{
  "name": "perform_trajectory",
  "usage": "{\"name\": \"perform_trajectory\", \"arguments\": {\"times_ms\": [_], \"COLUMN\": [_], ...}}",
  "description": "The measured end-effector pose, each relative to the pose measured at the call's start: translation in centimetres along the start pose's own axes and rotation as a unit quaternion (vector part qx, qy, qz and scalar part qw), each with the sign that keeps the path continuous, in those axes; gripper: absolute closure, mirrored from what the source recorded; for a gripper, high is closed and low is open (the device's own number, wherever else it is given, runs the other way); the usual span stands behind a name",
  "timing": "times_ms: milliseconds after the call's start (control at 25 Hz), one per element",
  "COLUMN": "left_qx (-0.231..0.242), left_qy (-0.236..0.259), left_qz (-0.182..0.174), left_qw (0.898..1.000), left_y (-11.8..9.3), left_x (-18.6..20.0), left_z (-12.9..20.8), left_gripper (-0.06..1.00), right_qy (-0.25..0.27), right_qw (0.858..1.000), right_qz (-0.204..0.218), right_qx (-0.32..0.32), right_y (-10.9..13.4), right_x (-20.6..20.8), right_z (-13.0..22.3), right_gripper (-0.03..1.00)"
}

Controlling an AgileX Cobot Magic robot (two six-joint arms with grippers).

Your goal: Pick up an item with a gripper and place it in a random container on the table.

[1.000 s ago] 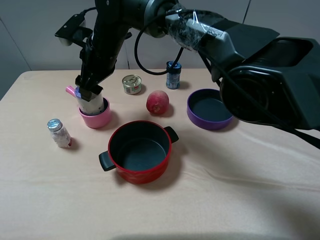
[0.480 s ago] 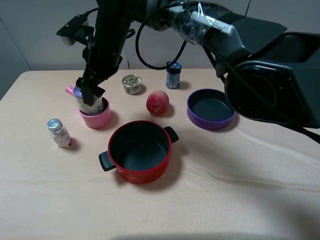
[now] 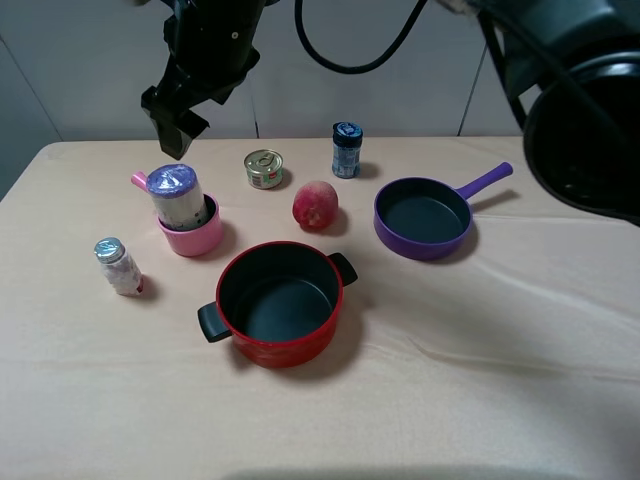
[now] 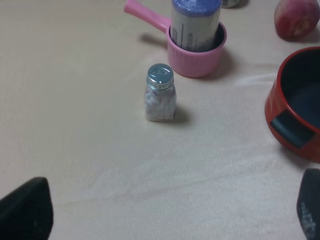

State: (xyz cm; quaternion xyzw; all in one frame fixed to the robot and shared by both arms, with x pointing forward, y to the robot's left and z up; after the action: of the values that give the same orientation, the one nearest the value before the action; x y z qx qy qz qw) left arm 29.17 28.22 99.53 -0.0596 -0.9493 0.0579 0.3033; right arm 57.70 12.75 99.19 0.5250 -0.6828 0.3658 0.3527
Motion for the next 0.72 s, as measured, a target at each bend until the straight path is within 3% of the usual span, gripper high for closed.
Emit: {"name": "perform_trajectory", "arguments": {"times_ms": [280,720], "left_qx": [0.0,0.0], "left_qy": [0.0,0.0], "left_qz": [0.0,0.0], "left_qw": [1.0,1.0], "left_y": [0.0,0.0], "left_x": [0.0,0.0], "left_z": [0.0,0.0], "left_gripper": [-0.05,-0.05], "right_qy": [0.051,0.109], "right_qw": [0.999,0.994], "right_qz": [0.014,-0.006], "right_qx": [0.005,-0.005], "right_y": [1.0,5.3], "right_x": [3.5,8.9], "right_z": [3.3,10.2], "right_gripper": [0.27,0.27]}}
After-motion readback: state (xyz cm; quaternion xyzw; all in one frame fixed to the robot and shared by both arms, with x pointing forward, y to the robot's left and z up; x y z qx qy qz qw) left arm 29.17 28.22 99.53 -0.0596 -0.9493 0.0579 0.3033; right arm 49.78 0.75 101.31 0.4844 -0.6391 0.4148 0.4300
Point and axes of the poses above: a point on each arm's last joint axis where the gripper is mounted, x pointing back along that axis away from the gripper, y along the wrist's bending axis when the last joint is at zero, z = x × y, the point moved 8 cm from there along -x, pointing out along that axis toward the gripper, and after that the axes turned 8 degrees about x, right-handed, at the moved point
